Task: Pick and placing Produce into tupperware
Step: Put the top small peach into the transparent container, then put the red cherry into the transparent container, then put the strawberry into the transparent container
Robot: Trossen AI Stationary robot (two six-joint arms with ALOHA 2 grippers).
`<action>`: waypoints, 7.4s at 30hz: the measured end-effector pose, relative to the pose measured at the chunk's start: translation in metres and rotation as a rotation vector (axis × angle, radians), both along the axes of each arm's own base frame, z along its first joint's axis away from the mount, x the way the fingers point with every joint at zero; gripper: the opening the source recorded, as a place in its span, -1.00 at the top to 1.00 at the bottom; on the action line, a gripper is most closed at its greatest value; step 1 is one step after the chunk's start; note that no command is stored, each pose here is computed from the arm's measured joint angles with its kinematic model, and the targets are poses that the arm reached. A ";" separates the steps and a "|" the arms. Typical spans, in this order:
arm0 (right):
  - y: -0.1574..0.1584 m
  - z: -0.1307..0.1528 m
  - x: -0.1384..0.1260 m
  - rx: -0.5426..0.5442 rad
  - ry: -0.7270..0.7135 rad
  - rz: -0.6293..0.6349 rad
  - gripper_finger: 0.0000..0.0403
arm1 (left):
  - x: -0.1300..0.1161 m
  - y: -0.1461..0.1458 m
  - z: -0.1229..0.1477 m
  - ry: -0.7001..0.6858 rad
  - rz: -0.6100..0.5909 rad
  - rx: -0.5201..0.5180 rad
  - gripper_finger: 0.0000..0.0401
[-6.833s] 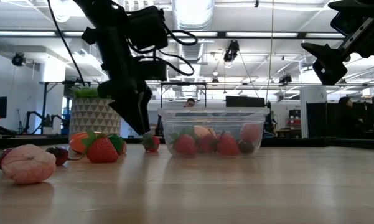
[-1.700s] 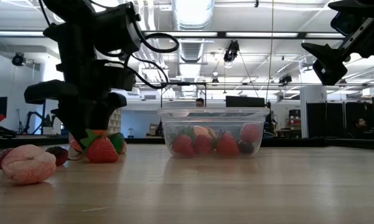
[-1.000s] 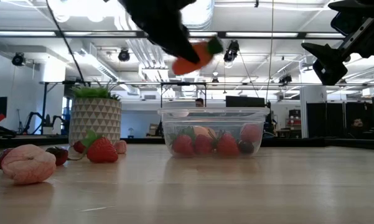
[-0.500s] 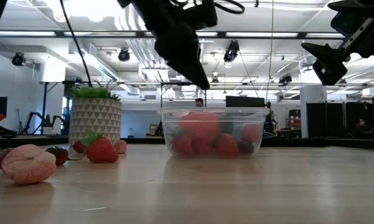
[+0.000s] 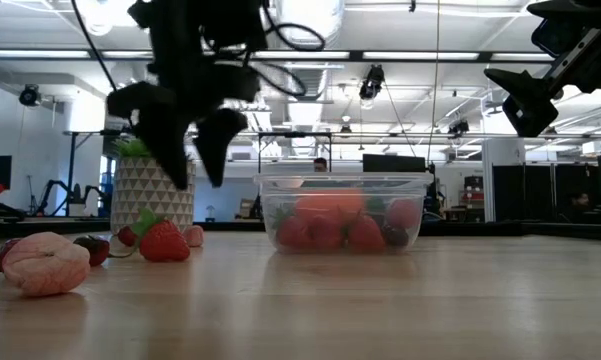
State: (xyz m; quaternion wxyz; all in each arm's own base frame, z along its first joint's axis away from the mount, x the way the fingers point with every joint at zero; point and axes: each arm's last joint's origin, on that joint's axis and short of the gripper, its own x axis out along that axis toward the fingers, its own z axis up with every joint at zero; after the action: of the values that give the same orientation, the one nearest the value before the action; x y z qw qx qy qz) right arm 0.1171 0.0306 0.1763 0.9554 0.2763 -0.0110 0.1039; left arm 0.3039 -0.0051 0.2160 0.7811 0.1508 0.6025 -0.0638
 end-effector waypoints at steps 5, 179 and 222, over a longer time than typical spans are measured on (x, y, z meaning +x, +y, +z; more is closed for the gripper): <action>0.000 0.000 0.000 0.000 0.000 0.000 -0.53 | -0.008 0.000 -0.025 -0.006 -0.003 -0.006 -0.48; 0.000 0.000 0.000 0.000 0.001 0.000 -0.53 | -0.019 -0.083 -0.039 -0.225 0.025 -0.293 -0.06; 0.000 0.000 0.000 0.000 0.000 0.000 -0.54 | -0.011 -0.082 -0.027 -0.314 0.125 -0.168 0.39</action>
State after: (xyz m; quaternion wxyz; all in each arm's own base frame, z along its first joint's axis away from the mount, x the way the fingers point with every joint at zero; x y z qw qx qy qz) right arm 0.1171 0.0306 0.1763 0.9553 0.2765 -0.0108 0.1039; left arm 0.2925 -0.0871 0.1886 0.8778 0.0554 0.4741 -0.0412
